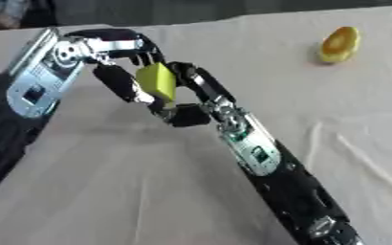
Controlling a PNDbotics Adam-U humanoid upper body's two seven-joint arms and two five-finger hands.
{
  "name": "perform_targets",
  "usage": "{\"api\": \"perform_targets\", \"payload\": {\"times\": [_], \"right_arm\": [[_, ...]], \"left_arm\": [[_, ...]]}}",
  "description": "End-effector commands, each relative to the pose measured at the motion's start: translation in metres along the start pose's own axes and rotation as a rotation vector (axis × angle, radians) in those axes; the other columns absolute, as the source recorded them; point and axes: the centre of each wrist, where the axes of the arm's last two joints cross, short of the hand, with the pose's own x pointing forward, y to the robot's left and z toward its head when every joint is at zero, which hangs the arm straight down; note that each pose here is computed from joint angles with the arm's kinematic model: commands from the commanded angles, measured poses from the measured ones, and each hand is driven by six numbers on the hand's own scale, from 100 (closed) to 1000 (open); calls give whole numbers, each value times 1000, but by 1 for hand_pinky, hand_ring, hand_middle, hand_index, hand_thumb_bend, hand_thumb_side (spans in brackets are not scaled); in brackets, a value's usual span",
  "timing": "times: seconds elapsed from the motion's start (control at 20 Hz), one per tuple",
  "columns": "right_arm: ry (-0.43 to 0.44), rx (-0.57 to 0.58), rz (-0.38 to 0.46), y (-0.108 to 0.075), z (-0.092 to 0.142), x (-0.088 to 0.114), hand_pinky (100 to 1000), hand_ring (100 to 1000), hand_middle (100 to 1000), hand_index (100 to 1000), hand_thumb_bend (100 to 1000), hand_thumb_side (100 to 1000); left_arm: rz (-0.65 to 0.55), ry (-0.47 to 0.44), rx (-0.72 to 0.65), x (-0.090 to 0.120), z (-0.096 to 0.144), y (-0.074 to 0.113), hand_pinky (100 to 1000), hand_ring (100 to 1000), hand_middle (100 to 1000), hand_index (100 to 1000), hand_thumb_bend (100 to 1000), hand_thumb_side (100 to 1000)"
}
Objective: Pick up the objects with one hand, pass them to the other hand, and then place them into the box on the other side of the table.
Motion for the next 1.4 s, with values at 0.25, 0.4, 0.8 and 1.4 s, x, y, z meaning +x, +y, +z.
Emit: {"api": "perform_targets", "payload": {"times": [0.25, 0.4, 0.8, 1.4], "right_arm": [[-39, -9, -7, 0, -7, 11, 812, 701, 486, 609, 100, 100], [-37, -7, -6, -1, -6, 11, 812, 701, 486, 610, 100, 100], [-18, -18, -16, -2, -5, 9, 810, 699, 489, 614, 127, 100], [45, -50, -15, -3, -3, 4, 820, 805, 661, 802, 439, 334]], "left_arm": [[-80, 7, 63, 11, 6, 9, 771, 707, 626, 675, 332, 341], [-94, 15, 83, 13, 7, 9, 757, 683, 592, 630, 314, 347], [-141, 42, 143, 17, 11, 11, 737, 656, 559, 605, 316, 345], [-148, 57, 156, 18, 14, 13, 707, 599, 480, 515, 277, 337]]}}
